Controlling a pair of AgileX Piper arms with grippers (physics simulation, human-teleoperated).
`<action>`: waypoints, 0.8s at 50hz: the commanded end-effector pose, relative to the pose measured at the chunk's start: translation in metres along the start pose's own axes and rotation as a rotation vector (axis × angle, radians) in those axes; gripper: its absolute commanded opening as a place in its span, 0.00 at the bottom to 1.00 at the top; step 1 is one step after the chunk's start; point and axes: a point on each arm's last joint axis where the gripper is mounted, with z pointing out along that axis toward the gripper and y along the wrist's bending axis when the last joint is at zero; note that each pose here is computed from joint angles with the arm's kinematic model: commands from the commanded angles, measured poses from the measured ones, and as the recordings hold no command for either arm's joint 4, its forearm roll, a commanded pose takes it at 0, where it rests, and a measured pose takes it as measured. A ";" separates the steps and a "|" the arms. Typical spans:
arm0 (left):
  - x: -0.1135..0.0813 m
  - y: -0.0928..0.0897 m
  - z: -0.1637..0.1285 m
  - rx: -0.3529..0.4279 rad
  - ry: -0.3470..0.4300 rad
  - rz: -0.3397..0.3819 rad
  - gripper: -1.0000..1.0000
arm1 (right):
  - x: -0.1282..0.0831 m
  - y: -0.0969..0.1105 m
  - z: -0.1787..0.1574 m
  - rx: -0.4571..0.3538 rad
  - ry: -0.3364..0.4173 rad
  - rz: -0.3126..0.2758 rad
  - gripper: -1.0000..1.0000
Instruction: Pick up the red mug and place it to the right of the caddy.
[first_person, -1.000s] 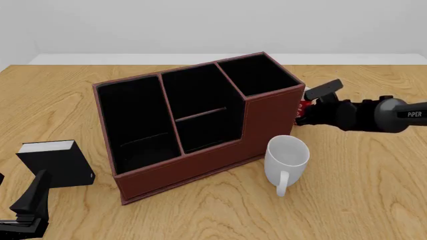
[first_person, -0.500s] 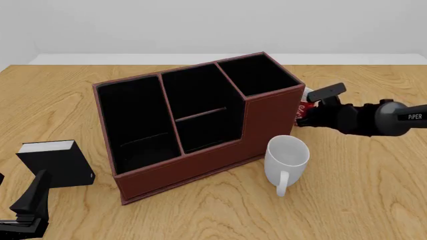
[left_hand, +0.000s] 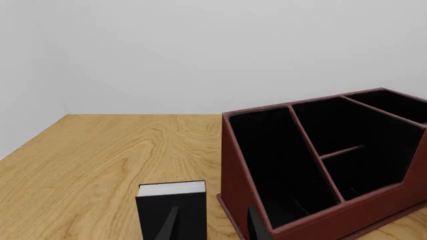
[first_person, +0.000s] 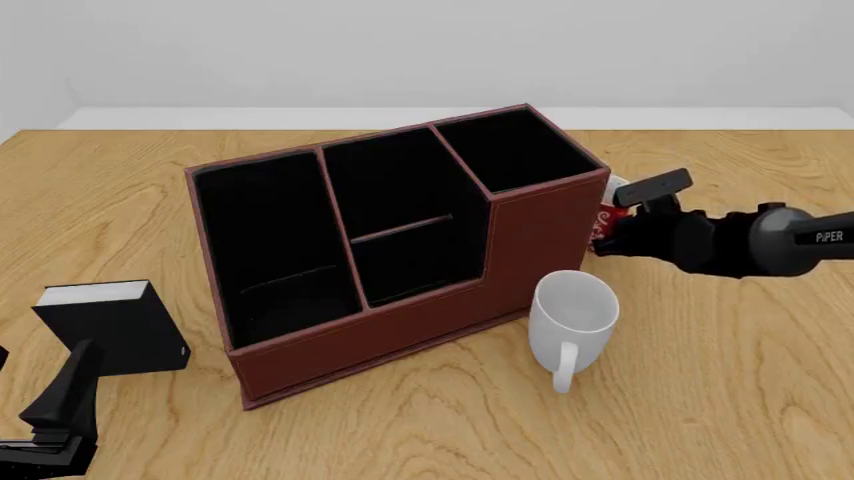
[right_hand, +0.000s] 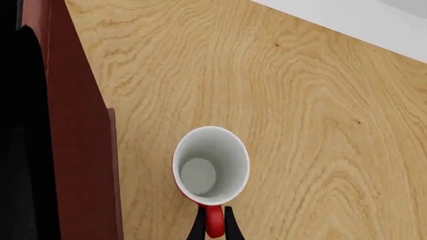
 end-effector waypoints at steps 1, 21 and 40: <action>0.000 0.000 0.000 0.000 0.000 0.000 1.00 | 0.024 0.015 0.005 -0.061 0.073 -0.080 0.00; 0.000 0.000 0.000 0.000 0.000 0.000 1.00 | 0.030 0.013 0.008 -0.055 0.084 -0.072 0.00; 0.000 0.000 0.000 0.000 0.000 0.000 1.00 | 0.029 0.011 0.010 -0.053 0.087 -0.058 1.00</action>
